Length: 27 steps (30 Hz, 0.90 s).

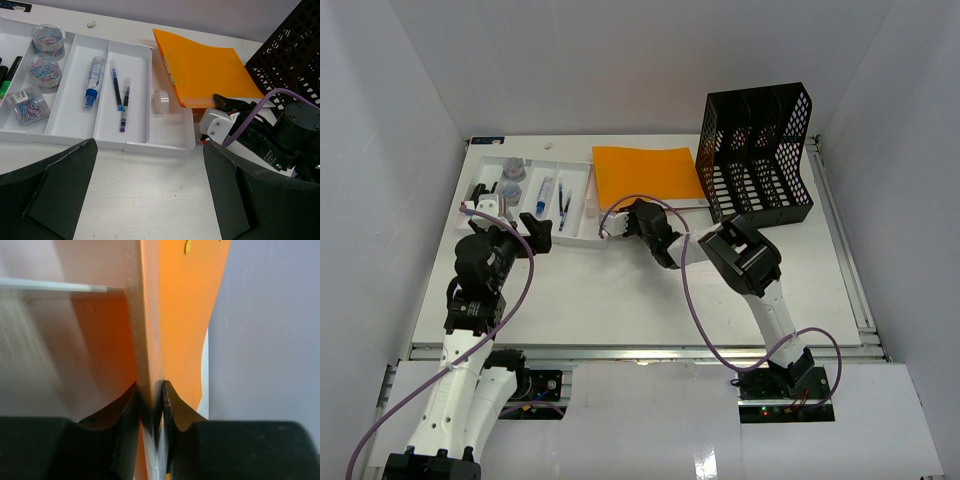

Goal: Organize the desk

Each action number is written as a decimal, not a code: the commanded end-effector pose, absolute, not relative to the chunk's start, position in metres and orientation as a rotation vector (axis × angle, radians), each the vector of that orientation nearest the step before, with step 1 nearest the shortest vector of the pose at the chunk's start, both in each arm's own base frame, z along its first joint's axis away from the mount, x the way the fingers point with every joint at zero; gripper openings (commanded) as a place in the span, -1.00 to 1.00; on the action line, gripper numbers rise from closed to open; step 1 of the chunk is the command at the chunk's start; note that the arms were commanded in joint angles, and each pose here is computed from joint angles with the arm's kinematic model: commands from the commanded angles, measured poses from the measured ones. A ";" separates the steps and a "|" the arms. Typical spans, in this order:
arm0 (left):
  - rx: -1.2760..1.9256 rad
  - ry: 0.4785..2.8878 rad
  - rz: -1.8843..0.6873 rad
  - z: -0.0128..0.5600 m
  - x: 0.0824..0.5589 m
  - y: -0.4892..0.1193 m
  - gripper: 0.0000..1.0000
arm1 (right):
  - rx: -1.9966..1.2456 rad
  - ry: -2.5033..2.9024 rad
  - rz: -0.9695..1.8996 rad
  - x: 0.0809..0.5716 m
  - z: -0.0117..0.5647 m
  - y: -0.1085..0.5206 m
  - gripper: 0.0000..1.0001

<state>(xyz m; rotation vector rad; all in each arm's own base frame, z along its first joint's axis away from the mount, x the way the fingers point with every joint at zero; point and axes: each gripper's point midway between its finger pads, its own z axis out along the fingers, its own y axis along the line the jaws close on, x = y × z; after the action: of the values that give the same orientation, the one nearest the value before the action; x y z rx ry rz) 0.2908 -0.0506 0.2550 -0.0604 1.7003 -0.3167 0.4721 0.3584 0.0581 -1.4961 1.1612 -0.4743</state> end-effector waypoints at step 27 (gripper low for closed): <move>-0.067 1.680 -0.302 0.256 0.289 -0.046 0.96 | -0.946 1.325 0.535 0.412 0.339 0.293 -0.85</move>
<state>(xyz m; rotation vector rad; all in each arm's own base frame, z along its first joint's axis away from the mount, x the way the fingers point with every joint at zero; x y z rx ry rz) 0.2889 -0.0503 0.2544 -0.0605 1.6953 -0.3164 0.4326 0.3036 0.2662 -1.0338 1.4252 0.3499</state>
